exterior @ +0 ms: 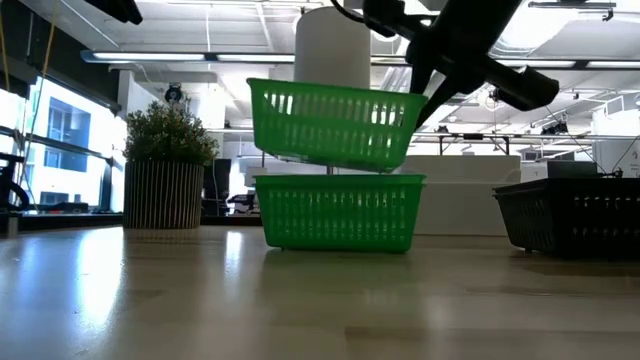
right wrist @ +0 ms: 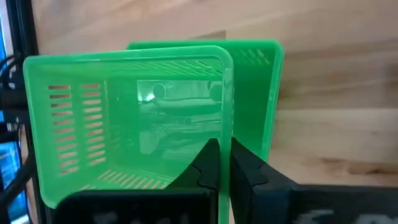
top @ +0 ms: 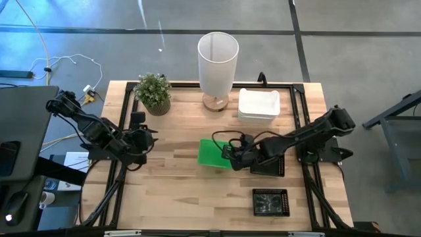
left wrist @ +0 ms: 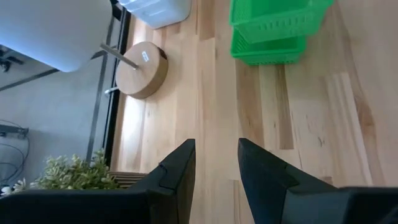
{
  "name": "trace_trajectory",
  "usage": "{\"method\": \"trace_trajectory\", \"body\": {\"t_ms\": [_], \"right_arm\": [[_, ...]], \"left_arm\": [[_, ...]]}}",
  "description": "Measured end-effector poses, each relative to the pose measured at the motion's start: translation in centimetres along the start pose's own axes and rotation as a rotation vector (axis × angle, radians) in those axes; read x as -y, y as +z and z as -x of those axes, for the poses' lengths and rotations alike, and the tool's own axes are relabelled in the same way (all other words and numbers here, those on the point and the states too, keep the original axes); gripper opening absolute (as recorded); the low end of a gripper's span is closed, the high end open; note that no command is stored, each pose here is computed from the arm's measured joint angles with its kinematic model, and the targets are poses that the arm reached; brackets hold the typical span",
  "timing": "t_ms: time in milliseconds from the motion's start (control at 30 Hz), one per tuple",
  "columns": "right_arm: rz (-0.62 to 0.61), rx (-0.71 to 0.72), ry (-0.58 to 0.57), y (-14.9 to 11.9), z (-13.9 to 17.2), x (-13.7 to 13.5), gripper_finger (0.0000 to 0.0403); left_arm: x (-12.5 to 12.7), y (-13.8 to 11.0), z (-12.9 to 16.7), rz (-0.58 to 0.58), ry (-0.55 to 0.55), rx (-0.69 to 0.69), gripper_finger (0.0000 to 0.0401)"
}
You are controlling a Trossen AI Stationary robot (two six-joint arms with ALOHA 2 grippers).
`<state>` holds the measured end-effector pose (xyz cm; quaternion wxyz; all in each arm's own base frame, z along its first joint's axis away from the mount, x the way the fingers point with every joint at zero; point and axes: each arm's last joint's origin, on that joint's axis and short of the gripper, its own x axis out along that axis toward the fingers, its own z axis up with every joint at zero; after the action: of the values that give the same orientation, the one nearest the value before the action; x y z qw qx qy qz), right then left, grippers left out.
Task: Stack baskets by color
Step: Stack the green bin on top of the stacked green bins
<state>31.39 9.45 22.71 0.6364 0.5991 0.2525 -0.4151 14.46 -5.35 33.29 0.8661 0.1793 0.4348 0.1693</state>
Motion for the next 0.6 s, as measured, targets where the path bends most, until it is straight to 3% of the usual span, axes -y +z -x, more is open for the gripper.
{"method": "trace_trajectory", "body": {"t_ms": [600], "right_arm": [[0.062,0.028,-0.147,1.3,-0.7,0.9,0.0]], "left_arm": [[-0.9,-0.6,0.8,0.021,-0.012,0.034,0.0107]]}}
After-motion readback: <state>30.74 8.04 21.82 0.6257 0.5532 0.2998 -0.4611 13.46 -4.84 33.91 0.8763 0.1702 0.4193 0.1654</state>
